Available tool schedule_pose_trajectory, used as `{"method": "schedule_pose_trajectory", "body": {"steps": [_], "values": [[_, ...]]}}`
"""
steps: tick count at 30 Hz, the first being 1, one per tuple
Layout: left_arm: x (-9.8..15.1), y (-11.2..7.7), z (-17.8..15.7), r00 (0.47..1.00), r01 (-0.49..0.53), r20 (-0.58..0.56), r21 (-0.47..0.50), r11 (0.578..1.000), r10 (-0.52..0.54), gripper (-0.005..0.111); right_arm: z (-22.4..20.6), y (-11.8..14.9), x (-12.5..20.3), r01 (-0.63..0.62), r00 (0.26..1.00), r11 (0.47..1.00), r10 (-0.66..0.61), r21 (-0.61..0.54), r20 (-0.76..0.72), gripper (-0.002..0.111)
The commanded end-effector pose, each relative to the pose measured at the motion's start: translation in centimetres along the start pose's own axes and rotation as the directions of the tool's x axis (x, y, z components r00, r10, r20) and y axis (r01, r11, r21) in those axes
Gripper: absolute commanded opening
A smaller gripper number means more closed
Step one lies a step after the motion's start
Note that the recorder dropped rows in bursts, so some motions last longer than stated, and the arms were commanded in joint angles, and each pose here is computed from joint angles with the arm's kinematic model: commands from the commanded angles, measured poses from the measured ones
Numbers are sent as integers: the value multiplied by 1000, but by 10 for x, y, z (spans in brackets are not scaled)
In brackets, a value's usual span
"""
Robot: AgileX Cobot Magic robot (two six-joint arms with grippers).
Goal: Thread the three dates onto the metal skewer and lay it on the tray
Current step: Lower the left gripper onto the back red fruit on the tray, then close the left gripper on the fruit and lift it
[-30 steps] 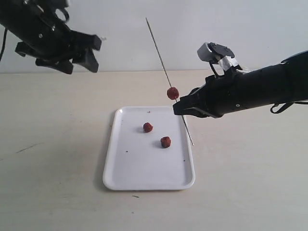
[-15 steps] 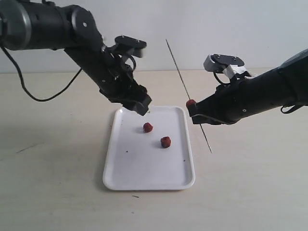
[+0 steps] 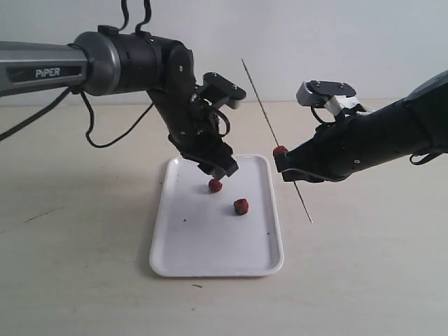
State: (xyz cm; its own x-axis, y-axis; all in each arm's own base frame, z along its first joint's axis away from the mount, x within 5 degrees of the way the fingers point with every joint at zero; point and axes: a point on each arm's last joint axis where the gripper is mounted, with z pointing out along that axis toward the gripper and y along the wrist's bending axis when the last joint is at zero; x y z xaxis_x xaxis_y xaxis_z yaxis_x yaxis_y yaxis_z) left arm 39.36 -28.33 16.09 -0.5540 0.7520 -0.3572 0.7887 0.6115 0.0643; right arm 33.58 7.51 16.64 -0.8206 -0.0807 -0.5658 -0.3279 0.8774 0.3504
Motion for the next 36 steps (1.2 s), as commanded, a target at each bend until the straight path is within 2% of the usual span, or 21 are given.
{"method": "schedule_pose_trajectory", "body": {"steps": [1, 29, 36], "values": [[-5, -6, 8, 1000, -16, -7, 2, 1000, 16, 61, -3, -1, -3, 8, 1000, 1000, -8, 8, 12, 0], [8, -8, 49, 997, -16, -71, 20, 1000, 17, 61, -3, -2, -4, 9, 1000, 1000, -10, 16, 16, 0], [8, -8, 49, 997, -14, -71, 20, 1000, 15, 60, -3, -2, -4, 9, 1000, 1000, -10, 18, 17, 0]]}}
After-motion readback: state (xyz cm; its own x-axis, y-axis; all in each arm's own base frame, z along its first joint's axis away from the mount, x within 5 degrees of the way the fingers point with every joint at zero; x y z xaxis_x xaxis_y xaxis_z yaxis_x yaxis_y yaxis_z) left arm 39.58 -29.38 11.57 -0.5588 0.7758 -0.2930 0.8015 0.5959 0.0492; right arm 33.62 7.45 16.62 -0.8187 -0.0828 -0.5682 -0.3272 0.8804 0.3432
